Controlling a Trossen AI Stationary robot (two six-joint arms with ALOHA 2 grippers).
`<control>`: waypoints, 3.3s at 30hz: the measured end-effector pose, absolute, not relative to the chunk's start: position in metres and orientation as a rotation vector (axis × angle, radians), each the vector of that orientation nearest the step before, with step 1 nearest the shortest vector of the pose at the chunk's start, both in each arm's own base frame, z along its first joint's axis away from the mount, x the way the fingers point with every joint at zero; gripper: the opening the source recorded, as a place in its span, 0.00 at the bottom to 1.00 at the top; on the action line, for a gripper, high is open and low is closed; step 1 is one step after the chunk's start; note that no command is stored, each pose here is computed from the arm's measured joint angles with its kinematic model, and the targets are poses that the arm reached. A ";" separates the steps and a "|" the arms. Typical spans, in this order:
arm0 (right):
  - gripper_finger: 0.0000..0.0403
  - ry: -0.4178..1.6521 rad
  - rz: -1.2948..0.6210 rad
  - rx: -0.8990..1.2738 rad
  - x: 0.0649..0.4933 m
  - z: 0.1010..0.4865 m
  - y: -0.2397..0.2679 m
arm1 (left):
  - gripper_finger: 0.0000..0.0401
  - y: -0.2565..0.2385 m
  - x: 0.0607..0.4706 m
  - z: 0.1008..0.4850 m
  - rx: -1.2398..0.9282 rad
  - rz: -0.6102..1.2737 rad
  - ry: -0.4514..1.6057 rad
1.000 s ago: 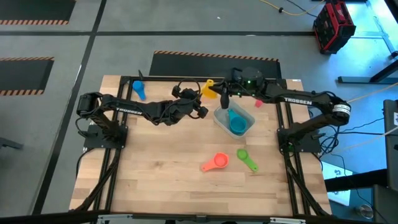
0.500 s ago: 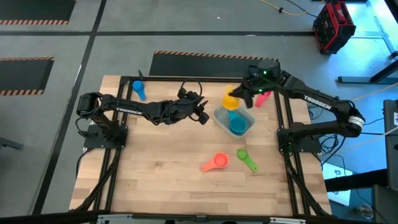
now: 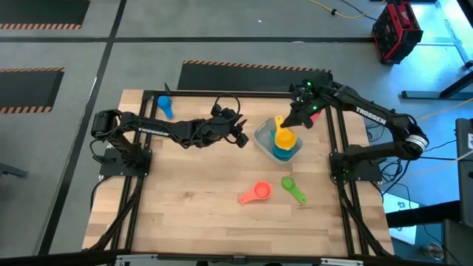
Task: Nest measuring cups in basket
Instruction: Stack the yellow measuring cup on top of the light blue measuring cup in the bin
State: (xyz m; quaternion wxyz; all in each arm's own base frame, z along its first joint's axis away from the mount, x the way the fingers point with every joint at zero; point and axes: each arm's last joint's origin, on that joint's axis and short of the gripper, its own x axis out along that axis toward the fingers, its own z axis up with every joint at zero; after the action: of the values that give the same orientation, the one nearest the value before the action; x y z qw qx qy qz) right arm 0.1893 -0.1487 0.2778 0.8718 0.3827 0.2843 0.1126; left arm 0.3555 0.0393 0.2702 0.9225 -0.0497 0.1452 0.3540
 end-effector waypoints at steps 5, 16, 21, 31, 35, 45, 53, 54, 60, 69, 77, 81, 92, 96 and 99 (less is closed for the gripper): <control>0.03 0.663 0.238 0.835 0.191 0.258 -0.157 | 0.27 0.039 0.356 0.270 -0.102 0.727 0.298; 0.03 0.732 0.302 0.899 0.203 0.224 -0.169 | 0.27 0.039 0.356 0.270 -0.102 0.728 0.298; 0.03 0.759 0.314 0.931 0.208 0.210 -0.173 | 0.27 0.039 0.355 0.270 -0.101 0.728 0.299; 0.03 0.812 0.319 1.022 0.214 0.185 -0.179 | 0.27 0.039 0.355 0.270 -0.101 0.728 0.299; 0.03 0.820 0.318 1.034 0.214 0.183 -0.179 | 0.27 0.039 0.355 0.270 -0.101 0.728 0.299; 0.09 0.822 0.317 1.038 0.214 0.183 -0.179 | 0.27 0.039 0.355 0.270 -0.101 0.728 0.299; 0.13 0.856 0.276 1.013 0.214 0.181 -0.180 | 0.27 0.039 0.355 0.270 -0.101 0.728 0.299; 0.14 0.863 0.268 1.009 0.214 0.181 -0.180 | 0.27 0.039 0.355 0.270 -0.101 0.728 0.299; 0.14 0.881 0.246 0.996 0.213 0.180 -0.180 | 0.27 0.039 0.355 0.270 -0.101 0.728 0.299; 0.14 0.900 0.207 1.027 0.214 0.180 -0.181 | 0.27 0.039 0.355 0.270 -0.101 0.728 0.299; 0.14 0.992 0.034 1.001 0.213 0.176 -0.185 | 0.27 0.039 0.355 0.270 -0.101 0.728 0.298; 0.14 0.992 0.024 0.999 0.212 0.176 -0.186 | 0.27 0.039 0.356 0.270 -0.101 0.728 0.298; 0.14 0.976 0.008 1.029 0.202 0.177 -0.193 | 0.27 0.039 0.355 0.270 -0.101 0.728 0.298; 0.14 0.931 0.086 1.056 0.199 0.179 -0.193 | 0.27 0.039 0.355 0.270 -0.101 0.728 0.298; 0.14 0.900 0.143 1.058 0.197 0.180 -0.193 | 0.27 0.039 0.355 0.270 -0.101 0.728 0.298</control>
State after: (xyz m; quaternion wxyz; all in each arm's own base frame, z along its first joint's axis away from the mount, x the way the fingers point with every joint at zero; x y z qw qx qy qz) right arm 0.1968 -0.1926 0.1798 0.7661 0.4870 0.4143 0.0657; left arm 0.3555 0.0394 0.2703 0.9224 -0.0493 0.1452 0.3545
